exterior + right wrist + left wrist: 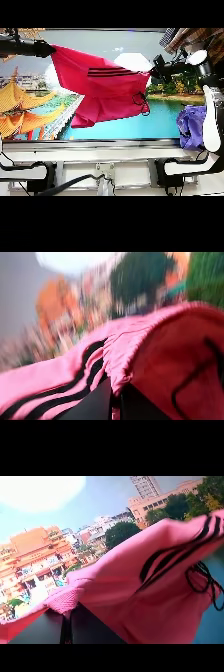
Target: Fold the clothes and pants, and hang the long-sleeved shirts on hangers.
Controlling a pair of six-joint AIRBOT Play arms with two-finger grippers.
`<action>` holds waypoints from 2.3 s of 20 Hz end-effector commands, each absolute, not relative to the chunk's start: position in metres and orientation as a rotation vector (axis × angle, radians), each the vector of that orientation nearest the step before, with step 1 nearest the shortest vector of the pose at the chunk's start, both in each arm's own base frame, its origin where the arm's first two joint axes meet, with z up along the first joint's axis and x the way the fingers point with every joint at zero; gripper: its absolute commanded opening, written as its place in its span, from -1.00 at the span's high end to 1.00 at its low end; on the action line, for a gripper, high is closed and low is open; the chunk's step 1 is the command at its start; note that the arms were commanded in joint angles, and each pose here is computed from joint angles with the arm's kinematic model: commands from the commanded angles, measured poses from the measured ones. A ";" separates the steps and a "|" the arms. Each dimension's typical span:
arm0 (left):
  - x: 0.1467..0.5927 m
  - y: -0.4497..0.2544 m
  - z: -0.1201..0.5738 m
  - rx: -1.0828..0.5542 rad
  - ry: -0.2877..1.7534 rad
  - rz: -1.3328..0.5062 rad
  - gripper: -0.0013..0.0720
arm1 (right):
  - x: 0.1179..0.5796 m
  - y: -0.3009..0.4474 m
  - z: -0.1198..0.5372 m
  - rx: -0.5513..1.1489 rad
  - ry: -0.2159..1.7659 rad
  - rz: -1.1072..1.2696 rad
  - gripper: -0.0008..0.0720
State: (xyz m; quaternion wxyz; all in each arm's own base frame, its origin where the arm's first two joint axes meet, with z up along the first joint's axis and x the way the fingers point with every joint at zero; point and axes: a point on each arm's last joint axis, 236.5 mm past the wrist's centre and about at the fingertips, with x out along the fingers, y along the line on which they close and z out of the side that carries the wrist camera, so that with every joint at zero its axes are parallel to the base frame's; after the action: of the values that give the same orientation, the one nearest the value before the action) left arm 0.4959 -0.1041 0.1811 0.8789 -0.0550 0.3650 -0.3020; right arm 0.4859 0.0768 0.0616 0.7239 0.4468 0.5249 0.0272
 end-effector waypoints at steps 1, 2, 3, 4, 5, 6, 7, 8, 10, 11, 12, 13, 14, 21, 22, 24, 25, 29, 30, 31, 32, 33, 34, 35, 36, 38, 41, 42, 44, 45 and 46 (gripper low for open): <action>0.477 -0.122 0.175 -0.100 0.821 -0.695 0.97 | 0.498 0.054 0.049 0.977 1.128 0.079 0.89; 0.465 -0.127 0.174 -0.092 0.844 -0.716 0.97 | 0.487 0.053 0.041 0.920 1.177 0.084 0.89; 0.454 -0.128 0.172 -0.086 0.861 -0.721 0.97 | 0.473 0.051 0.032 0.856 1.238 0.081 0.89; 0.442 -0.127 0.167 -0.085 0.879 -0.716 0.97 | 0.458 0.048 0.022 0.786 1.304 0.074 0.89; 0.429 -0.126 0.160 -0.086 0.904 -0.710 0.97 | 0.444 0.048 0.016 0.724 1.366 0.079 0.90; 0.413 -0.125 0.150 -0.089 0.933 -0.705 0.97 | 0.432 0.047 0.012 0.676 1.412 0.085 0.90; 0.394 -0.125 0.139 -0.101 0.966 -0.703 0.97 | 0.421 0.045 0.009 0.635 1.455 0.081 0.90; 0.375 -0.126 0.128 -0.113 0.995 -0.704 0.97 | 0.413 0.042 0.008 0.604 1.477 0.070 0.90; 0.338 -0.127 0.104 -0.137 1.051 -0.703 0.97 | 0.398 0.039 0.008 0.573 1.495 0.053 0.90; 0.323 -0.128 0.092 -0.146 1.073 -0.700 0.97 | 0.387 0.038 0.007 0.561 1.512 0.044 0.90; 0.309 -0.124 0.076 -0.145 1.101 -0.682 0.97 | 0.374 0.037 0.004 0.546 1.540 0.036 0.90; 0.297 -0.120 0.060 -0.136 1.132 -0.663 0.97 | 0.361 0.037 0.000 0.541 1.567 0.028 0.90; 0.285 -0.115 0.043 -0.127 1.169 -0.643 0.96 | 0.345 0.038 -0.005 0.539 1.595 0.021 0.90; 0.252 -0.111 -0.017 -0.171 1.287 -0.601 0.69 | 0.257 0.062 -0.045 0.476 1.753 0.107 -0.18; 0.251 -0.111 -0.017 -0.184 1.291 -0.592 0.22 | 0.255 0.062 -0.042 0.473 1.734 0.108 -0.18; 0.251 -0.109 -0.017 -0.238 1.314 -0.550 -0.44 | 0.264 0.055 -0.025 0.457 1.634 0.095 -0.18; 0.251 -0.108 -0.016 -0.257 1.322 -0.536 -0.43 | 0.274 0.044 -0.016 0.454 1.556 0.066 -0.22; 0.278 -0.097 0.010 -0.411 1.218 -0.408 -0.42 | 0.301 -0.008 0.003 0.629 1.353 -0.096 -0.47; 0.293 -0.103 0.029 -0.465 1.138 -0.416 -0.42 | 0.310 -0.010 0.004 0.712 1.321 -0.085 -0.53; 0.309 -0.112 0.052 -0.547 1.041 -0.435 -0.42 | 0.321 -0.005 0.006 0.795 1.292 -0.026 -0.72; 0.322 -0.126 0.075 -0.643 0.953 -0.471 -0.42 | 0.334 0.003 0.008 0.860 1.260 0.049 -0.86; 0.332 -0.140 0.098 -0.718 0.873 -0.525 -0.41 | 0.346 0.013 0.009 0.917 1.236 0.133 -0.96; 0.337 -0.152 0.113 -0.759 0.821 -0.569 -0.35 | 0.352 0.021 0.004 0.954 1.237 0.185 -0.96; 0.339 -0.162 0.121 -0.773 0.794 -0.601 -0.35 | 0.354 0.025 -0.006 0.967 1.259 0.217 -0.96; 0.336 -0.170 0.123 -0.772 0.795 -0.620 -0.35 | 0.354 0.025 -0.019 0.961 1.287 0.230 -0.96; 0.327 -0.186 0.121 -0.742 0.820 -0.662 -0.35 | 0.353 0.021 -0.039 0.952 1.321 0.223 -0.96; 0.320 -0.203 0.121 -0.719 0.829 -0.700 -0.35 | 0.352 0.022 -0.055 0.943 1.349 0.237 -0.96; 0.321 -0.206 0.121 -0.708 0.820 -0.696 -0.35 | 0.351 0.022 -0.059 0.949 1.362 0.237 -0.96; 0.325 -0.212 0.120 -0.693 0.801 -0.685 -0.35 | 0.349 0.027 -0.068 0.950 1.390 0.251 -0.96; 0.327 -0.215 0.118 -0.691 0.800 -0.682 -0.35 | 0.347 0.031 -0.072 0.942 1.406 0.260 -0.96; 0.327 -0.220 0.114 -0.688 0.807 -0.683 -0.35 | 0.345 0.037 -0.076 0.935 1.423 0.271 -0.96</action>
State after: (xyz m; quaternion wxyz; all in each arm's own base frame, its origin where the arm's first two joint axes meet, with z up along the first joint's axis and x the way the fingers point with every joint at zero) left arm 0.3221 -0.2103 0.1157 0.8019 -0.3229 0.3855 -0.3225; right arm 0.3481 0.0278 -0.0642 0.6609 0.4178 0.6142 0.1066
